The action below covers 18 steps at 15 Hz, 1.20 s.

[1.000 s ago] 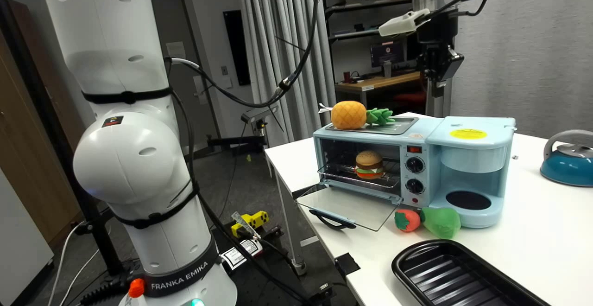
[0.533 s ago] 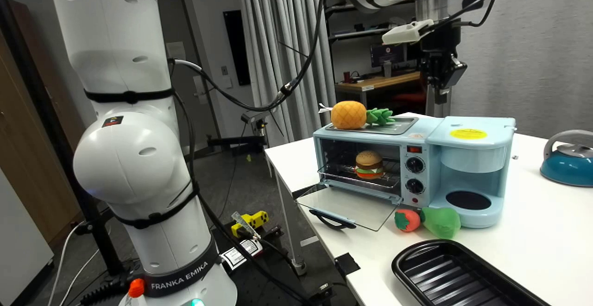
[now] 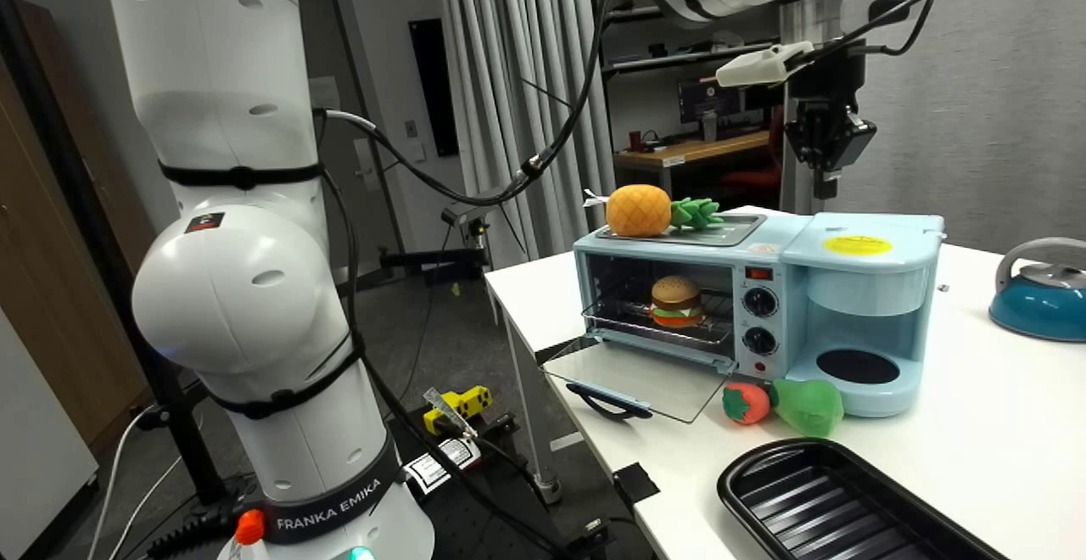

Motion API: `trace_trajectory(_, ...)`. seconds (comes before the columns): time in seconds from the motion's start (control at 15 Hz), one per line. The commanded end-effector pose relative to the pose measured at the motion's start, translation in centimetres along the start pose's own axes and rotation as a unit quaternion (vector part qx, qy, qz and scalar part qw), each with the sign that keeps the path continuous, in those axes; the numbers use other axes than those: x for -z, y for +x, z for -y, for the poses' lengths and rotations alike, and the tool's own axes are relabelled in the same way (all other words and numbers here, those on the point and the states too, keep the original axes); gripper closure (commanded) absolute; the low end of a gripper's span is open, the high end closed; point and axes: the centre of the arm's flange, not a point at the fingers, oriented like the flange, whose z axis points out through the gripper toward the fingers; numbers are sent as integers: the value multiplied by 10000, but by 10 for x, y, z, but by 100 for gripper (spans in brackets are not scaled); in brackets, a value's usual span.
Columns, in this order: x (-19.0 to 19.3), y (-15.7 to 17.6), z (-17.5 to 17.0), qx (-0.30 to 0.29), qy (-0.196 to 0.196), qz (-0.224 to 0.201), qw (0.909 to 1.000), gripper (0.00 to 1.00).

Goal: Press the button atop the oven, flip the switch on the front of the oven, push in the oven rack, flip the switch again, and then close the oven door

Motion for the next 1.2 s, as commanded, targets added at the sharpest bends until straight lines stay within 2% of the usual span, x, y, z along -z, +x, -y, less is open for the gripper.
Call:
trace_trajectory(0.0,0,14,-9,31,-103,-11,9999,100)
trace_trajectory(1.13,-29,18,-7,105,-339,134,9993,100)
